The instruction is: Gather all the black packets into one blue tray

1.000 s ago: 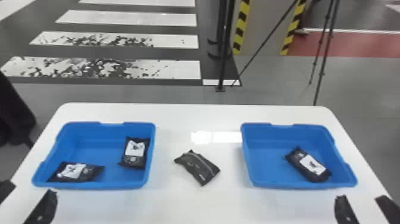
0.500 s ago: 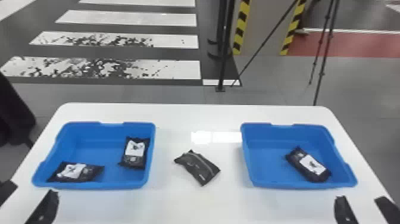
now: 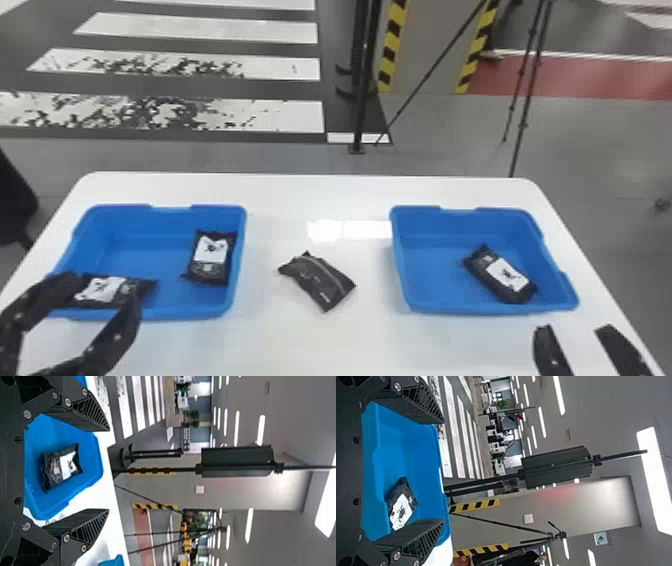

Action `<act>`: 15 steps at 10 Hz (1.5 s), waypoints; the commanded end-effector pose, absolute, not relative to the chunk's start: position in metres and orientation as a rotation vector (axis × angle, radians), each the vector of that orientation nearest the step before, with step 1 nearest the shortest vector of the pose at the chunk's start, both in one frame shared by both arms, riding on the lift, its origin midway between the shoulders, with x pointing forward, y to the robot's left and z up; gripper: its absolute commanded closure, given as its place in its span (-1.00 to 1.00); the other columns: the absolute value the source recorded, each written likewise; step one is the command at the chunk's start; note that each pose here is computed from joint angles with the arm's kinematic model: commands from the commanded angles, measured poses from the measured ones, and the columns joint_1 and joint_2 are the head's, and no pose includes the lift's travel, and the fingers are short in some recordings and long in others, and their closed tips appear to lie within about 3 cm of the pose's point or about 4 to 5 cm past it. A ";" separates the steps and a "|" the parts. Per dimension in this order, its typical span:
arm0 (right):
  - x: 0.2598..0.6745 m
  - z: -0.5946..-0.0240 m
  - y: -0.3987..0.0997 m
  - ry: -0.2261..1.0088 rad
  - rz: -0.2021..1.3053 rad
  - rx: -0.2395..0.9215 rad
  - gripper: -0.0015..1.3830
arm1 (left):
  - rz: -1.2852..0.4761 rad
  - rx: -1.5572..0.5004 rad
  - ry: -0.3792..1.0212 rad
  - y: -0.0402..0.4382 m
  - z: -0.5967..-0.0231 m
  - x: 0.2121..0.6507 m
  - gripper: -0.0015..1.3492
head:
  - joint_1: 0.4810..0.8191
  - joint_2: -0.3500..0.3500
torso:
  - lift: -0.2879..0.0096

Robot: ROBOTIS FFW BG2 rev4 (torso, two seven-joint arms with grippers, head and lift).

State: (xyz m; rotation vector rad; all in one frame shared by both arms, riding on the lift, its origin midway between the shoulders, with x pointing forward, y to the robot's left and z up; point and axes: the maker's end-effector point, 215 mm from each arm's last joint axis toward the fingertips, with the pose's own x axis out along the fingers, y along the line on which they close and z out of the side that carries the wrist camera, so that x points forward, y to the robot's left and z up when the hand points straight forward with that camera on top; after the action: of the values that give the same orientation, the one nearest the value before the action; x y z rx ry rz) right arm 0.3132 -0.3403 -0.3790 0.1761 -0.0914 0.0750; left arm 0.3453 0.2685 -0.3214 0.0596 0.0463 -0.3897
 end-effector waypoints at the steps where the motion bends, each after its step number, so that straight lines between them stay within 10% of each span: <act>1: 0.315 -0.381 -0.338 -0.092 0.077 0.186 -0.79 | -0.469 0.091 0.079 0.243 -0.334 0.372 -0.51 | 0.27 -0.36 | 0.20; 15: 0.325 -0.388 -0.332 -0.106 0.076 0.245 -0.79 | -1.178 0.425 0.325 0.024 -0.455 0.523 -0.54 | 0.27 -1.00 | 0.20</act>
State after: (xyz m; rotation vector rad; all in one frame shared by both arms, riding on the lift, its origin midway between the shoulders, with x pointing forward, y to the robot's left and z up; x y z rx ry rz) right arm 0.3253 -0.3320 -0.3878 0.2435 -0.1057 0.0773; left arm 0.5257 0.0311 -0.4449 0.4177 0.2971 -1.1563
